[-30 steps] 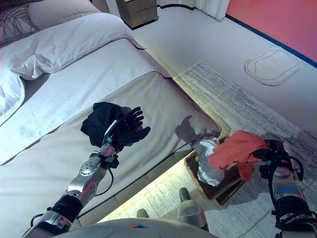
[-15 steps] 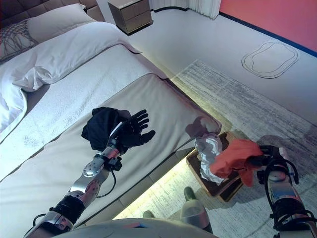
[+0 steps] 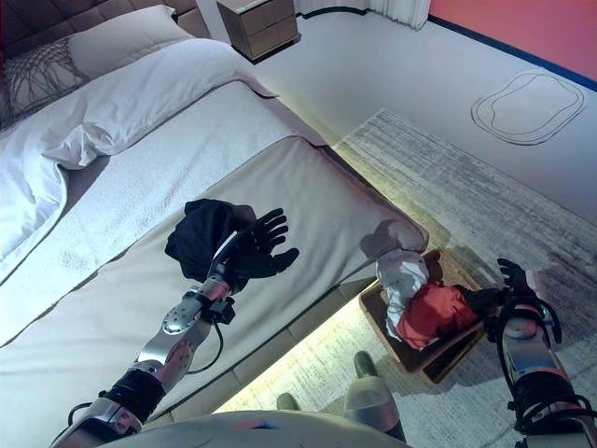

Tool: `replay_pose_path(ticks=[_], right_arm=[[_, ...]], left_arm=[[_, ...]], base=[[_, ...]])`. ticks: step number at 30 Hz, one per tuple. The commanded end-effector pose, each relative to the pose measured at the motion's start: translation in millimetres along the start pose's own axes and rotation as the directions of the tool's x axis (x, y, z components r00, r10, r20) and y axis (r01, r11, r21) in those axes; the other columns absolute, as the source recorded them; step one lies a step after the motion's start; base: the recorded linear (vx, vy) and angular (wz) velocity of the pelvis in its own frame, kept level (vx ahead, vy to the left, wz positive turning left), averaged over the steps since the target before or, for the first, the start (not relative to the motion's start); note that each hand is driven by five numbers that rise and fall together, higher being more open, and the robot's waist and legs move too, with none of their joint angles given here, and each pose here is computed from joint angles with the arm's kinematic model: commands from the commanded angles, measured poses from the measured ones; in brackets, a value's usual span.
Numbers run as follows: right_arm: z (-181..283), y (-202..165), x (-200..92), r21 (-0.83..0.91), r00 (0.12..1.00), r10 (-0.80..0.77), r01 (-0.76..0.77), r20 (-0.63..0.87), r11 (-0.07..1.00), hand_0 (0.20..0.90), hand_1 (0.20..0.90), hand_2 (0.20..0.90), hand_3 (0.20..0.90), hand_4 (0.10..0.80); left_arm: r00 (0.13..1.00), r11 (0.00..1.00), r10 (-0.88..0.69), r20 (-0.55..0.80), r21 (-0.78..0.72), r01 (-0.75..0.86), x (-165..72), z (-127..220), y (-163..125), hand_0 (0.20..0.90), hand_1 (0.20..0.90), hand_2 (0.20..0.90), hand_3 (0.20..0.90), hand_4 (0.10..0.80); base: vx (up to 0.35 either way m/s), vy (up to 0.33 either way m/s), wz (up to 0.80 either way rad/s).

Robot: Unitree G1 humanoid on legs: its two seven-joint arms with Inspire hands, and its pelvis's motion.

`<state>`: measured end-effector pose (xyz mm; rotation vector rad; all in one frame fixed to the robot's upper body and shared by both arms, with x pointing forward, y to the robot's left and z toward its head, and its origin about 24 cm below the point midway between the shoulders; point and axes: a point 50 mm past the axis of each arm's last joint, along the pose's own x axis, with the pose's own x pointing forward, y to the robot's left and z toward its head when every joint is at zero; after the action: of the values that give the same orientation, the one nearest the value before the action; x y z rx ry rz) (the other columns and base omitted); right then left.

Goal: Pick up the clothes from the bed and place them into the basket

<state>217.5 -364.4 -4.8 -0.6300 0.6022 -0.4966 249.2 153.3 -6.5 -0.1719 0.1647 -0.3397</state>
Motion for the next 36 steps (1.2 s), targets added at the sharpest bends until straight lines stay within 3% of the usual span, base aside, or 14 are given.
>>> replay_pose_path(ticks=[1, 10, 17, 26, 36], right_arm=[[60, -17, 4, 0.057, 0.960, -0.107, 0.095, 0.258, 0.994, 0.900, 0.900, 0.900, 0.900, 0.800], [117, 6, -20, 0.131, 0.866, -0.063, -0.003, 0.495, 0.991, 0.900, 0.900, 0.900, 0.900, 0.800], [175, 8, -27, 0.102, 0.768, -0.102, 0.049, 0.632, 0.994, 0.900, 0.900, 0.900, 0.900, 0.800], [263, -28, -34, 0.111, 0.614, -0.186, 0.159, 0.767, 0.981, 0.900, 0.900, 0.900, 0.900, 0.800], [336, -85, -57, 0.213, 0.492, -0.351, 0.315, 0.797, 0.925, 0.900, 0.900, 0.900, 0.900, 0.800]], left_arm=[[0.982, 0.999, -0.025, 0.186, 0.047, 0.016, 11, 37, 4, 0.900, 0.900, 0.900, 0.900, 0.800], [0.986, 0.998, 0.039, 0.161, 0.032, -0.045, 6, 28, 10, 0.900, 0.900, 0.900, 0.900, 0.800], [0.985, 0.990, 0.096, 0.143, 0.088, -0.109, -1, 23, 19, 0.900, 0.900, 0.900, 0.900, 0.800], [0.973, 0.985, 0.158, 0.166, 0.047, -0.168, 1, 31, 36, 0.900, 0.900, 0.900, 0.900, 0.800], [0.957, 0.992, 0.090, 0.274, 0.062, -0.111, 1, 52, 30, 0.900, 0.900, 0.900, 0.900, 0.800]], base=[[0.025, -0.001, 0.03], [0.021, -0.007, 0.12], [0.053, -0.001, 0.32], [-0.030, 0.058, 0.38], [-0.105, 0.041, 0.41]])
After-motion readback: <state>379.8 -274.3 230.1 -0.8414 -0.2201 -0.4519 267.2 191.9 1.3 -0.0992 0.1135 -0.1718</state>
